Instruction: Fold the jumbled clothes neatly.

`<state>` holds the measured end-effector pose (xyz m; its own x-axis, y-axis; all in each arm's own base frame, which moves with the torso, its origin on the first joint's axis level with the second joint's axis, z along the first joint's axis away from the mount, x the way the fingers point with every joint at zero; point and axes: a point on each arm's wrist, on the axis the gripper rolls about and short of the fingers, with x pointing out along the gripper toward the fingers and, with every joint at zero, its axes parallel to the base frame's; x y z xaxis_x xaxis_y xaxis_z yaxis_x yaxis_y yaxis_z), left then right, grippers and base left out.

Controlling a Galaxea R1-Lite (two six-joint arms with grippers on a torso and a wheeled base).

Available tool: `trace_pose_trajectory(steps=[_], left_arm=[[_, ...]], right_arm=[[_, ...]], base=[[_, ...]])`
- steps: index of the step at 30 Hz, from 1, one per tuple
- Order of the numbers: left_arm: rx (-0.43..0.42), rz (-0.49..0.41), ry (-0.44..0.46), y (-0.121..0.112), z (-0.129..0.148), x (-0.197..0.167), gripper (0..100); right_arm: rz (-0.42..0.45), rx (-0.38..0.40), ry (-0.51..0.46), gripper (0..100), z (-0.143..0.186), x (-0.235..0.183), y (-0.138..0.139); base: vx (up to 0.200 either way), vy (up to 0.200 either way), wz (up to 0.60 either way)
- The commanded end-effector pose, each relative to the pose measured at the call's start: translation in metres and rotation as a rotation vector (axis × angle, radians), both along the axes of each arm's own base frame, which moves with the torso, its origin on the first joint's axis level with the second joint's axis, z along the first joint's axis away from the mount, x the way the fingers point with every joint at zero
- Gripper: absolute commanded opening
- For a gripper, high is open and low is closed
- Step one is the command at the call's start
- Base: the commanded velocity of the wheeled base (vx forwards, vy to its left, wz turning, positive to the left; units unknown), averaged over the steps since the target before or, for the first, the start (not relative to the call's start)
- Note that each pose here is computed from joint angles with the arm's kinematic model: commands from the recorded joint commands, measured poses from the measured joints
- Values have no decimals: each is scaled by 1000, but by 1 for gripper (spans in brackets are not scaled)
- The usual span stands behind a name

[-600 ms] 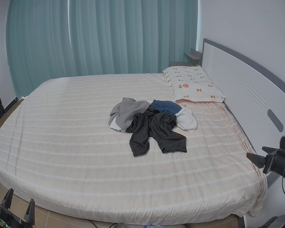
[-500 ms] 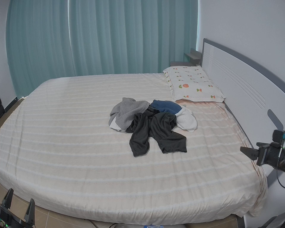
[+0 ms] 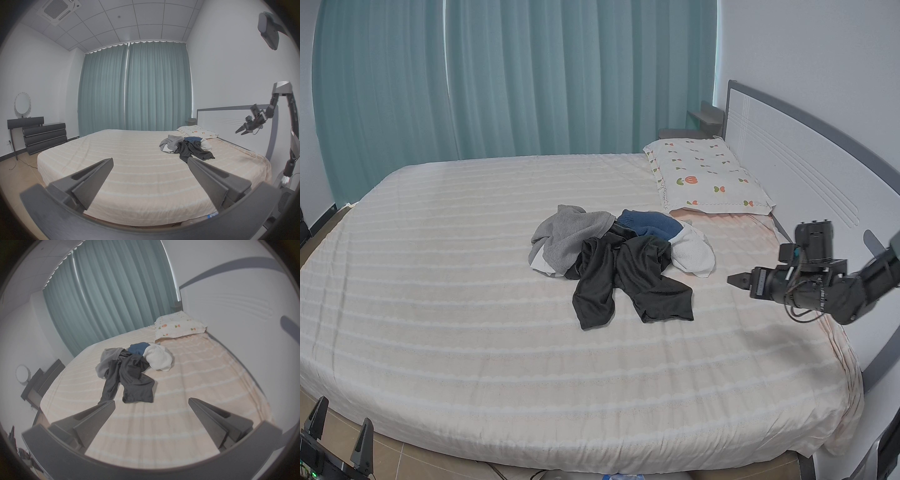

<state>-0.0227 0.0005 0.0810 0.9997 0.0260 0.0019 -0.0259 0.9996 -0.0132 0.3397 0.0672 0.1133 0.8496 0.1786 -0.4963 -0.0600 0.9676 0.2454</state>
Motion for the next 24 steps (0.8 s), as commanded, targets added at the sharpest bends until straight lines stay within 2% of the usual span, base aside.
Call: trace_pose_trajectory(steps=[1, 8, 24], left_arm=[[-1, 2, -3, 0, -5, 0, 100], [-1, 0, -3, 0, -5, 0, 100], [-1, 0, -3, 0, -5, 0, 100]], right_arm=[[-53, 81, 134, 100, -136, 102, 58], [-48, 120, 119, 100, -142, 112, 76], [-66, 90, 119, 100, -146, 135, 91]], base=[[0, 0, 0], [0, 0, 0], [0, 0, 0]])
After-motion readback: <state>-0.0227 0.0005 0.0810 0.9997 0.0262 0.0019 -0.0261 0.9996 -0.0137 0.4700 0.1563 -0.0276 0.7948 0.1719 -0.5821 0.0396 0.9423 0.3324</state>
